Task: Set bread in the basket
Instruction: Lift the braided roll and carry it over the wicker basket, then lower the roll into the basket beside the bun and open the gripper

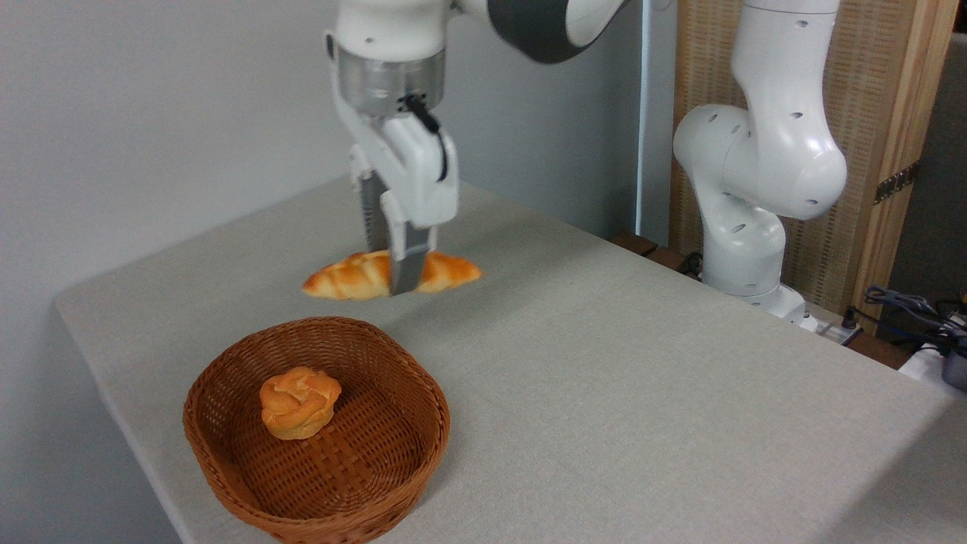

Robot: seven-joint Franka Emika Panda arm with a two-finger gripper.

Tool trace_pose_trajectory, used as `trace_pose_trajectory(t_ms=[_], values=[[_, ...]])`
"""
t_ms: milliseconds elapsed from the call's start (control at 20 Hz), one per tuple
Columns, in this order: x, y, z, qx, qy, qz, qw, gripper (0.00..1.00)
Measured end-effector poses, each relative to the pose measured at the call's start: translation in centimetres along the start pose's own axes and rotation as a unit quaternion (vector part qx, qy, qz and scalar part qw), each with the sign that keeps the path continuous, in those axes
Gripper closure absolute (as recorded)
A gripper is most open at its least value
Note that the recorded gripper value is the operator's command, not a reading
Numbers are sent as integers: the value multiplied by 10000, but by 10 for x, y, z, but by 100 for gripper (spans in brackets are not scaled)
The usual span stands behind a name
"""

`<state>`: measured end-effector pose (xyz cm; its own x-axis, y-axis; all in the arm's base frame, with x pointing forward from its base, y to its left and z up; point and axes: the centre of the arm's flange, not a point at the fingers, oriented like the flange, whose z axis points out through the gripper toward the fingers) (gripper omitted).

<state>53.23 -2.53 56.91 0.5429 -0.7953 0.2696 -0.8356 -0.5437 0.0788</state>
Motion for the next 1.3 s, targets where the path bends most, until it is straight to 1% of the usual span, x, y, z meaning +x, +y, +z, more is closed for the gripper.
trace_pose_trajectory(t_ms=[100,150,200,250,300,350,400,450,550,700,1000,1200,1300], values=[[2,-26,9,266,143,261,9992,43],[3,-36,15,397,172,431,9981,41],[3,-45,22,499,180,603,9968,37],[3,-51,28,572,178,752,9954,35],[4,-55,32,613,175,829,9945,29],[4,-60,37,673,175,895,9936,13],[5,-64,43,731,165,952,9926,5],[5,-68,49,778,105,1020,9917,1],[5,-73,60,829,-116,1134,9900,0],[6,-74,67,835,-244,1211,9888,0],[9,-74,79,758,-306,1246,9888,0],[9,-75,80,752,-309,1238,9890,0],[9,-75,79,763,-292,1063,9910,0]])
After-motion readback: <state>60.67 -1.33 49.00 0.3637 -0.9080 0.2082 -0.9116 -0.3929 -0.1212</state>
